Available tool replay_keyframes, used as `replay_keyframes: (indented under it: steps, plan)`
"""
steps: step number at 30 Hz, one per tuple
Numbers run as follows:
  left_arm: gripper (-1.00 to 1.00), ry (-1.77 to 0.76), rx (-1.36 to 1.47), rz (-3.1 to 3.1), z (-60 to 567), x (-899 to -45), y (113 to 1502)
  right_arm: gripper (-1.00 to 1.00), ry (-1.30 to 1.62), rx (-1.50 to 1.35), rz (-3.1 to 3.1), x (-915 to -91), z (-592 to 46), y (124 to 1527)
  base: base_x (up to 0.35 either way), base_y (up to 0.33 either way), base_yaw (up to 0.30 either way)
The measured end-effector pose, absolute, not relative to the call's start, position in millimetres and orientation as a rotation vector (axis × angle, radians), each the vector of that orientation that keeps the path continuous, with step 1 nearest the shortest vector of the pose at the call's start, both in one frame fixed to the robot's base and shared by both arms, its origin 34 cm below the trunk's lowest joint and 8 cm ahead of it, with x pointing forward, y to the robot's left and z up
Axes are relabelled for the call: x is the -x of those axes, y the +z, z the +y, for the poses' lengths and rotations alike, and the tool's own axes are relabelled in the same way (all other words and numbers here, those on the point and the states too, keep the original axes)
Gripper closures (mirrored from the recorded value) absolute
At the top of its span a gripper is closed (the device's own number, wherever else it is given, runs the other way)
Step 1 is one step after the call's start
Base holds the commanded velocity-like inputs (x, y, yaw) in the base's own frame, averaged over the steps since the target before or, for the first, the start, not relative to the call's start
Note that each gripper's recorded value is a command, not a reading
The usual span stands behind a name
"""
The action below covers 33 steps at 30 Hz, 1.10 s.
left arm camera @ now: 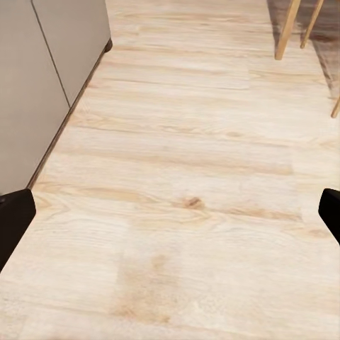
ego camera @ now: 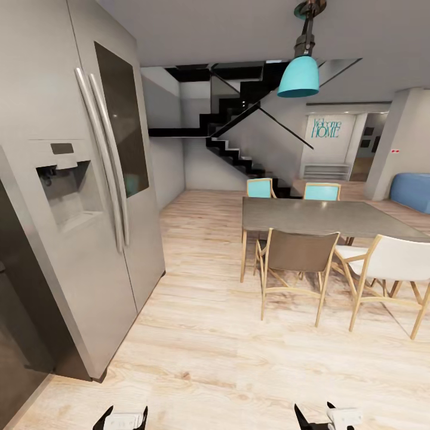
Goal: Put the three can of soda from the living room inside the tash can in the kitchen.
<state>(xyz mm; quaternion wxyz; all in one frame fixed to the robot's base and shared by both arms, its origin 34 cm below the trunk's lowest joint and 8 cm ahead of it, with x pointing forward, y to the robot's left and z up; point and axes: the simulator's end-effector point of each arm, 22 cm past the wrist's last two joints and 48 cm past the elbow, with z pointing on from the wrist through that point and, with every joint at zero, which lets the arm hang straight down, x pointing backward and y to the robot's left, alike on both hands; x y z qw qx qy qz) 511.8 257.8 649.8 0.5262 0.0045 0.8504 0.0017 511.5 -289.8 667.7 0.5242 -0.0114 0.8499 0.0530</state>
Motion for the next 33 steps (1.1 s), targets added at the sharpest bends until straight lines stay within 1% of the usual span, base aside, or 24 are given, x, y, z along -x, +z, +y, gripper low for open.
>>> replay_keyframes:
  steps: [8, 28, 33]
  plan:
    - [-1.0, 0.006, -0.017, 2.023, 257.5, -512.8, 651.8, -1.0, 0.113, 0.024, 2.002, -508.3, -294.7, 666.3, 0.0, 0.0, 0.0]
    - [-1.0, 0.008, -0.024, 2.019, 257.1, -513.3, 652.9, -1.0, 0.125, 0.035, 1.997, -504.7, -284.5, 661.7, 0.0, 0.0, 0.0]
    - [-1.0, 0.008, -0.025, 2.015, 257.0, -513.9, 654.3, -1.0, 0.128, 0.035, 1.992, -505.5, -282.5, 663.4, 0.0, 0.0, 0.138]
